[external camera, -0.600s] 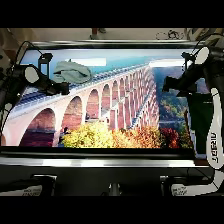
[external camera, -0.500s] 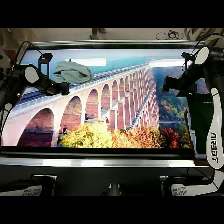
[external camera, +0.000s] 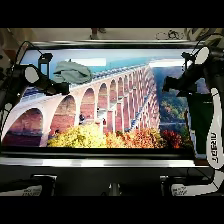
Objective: Fold the shirts.
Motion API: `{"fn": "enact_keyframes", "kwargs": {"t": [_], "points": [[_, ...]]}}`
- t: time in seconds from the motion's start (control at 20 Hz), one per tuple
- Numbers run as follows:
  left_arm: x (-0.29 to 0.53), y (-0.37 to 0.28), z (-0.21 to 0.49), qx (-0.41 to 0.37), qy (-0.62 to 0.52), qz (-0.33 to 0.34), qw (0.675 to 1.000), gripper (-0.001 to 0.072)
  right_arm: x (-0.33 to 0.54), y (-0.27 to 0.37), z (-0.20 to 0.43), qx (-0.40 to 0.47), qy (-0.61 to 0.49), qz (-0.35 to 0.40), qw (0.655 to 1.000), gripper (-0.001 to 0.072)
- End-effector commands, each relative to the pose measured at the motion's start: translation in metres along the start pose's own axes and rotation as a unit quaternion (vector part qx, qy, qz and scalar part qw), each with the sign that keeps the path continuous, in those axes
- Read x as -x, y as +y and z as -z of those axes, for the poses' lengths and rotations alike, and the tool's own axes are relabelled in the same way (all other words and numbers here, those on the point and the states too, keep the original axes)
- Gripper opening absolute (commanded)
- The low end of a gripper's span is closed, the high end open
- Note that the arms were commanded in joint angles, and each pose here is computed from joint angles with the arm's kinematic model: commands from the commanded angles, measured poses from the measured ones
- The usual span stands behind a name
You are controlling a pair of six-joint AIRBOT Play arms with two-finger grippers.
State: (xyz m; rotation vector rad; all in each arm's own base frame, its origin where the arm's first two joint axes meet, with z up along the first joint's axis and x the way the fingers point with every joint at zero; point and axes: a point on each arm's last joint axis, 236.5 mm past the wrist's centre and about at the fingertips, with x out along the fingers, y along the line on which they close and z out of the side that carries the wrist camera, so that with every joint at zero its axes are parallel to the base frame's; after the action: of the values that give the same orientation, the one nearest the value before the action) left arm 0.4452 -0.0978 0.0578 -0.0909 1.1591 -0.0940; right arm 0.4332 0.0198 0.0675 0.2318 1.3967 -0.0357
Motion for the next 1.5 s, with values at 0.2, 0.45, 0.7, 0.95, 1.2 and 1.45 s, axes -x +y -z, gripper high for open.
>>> {"fn": "enact_keyframes", "kwargs": {"t": [0.2,0.45,0.7,0.95,1.2,1.45], "points": [[-0.001,-0.009,-0.044,0.005,-0.091,0.018,0.996,0.0535,0.006,0.01,-0.053,-0.002,-0.113,-0.02,0.993,0.0673],[0.023,-0.037,-0.109,0.033,-0.233,0.085,0.968,0.0535,0.008,0.011,-0.062,-0.001,-0.132,-0.022,0.991,0.0672],[0.002,-0.002,-0.165,0.075,-0.287,0.074,0.952,0.0669,0.006,0.011,-0.06,0.011,-0.127,-0.021,0.992,0.0672],[-0.119,0.085,-0.145,0.303,-0.067,0.152,0.939,0.0695,-0.008,0.012,-0.056,0.009,-0.106,-0.025,0.994,0.0673],[-0.163,0.111,-0.13,0.35,-0.049,0.155,0.923,0.0695,-0.014,0.017,-0.051,0.007,-0.089,-0.035,0.995,0.0672],[-0.182,0.097,-0.151,0.358,-0.097,0.167,0.914,0.0678,-0.013,0.017,-0.052,0.007,-0.092,-0.036,0.995,0.0672]]}}
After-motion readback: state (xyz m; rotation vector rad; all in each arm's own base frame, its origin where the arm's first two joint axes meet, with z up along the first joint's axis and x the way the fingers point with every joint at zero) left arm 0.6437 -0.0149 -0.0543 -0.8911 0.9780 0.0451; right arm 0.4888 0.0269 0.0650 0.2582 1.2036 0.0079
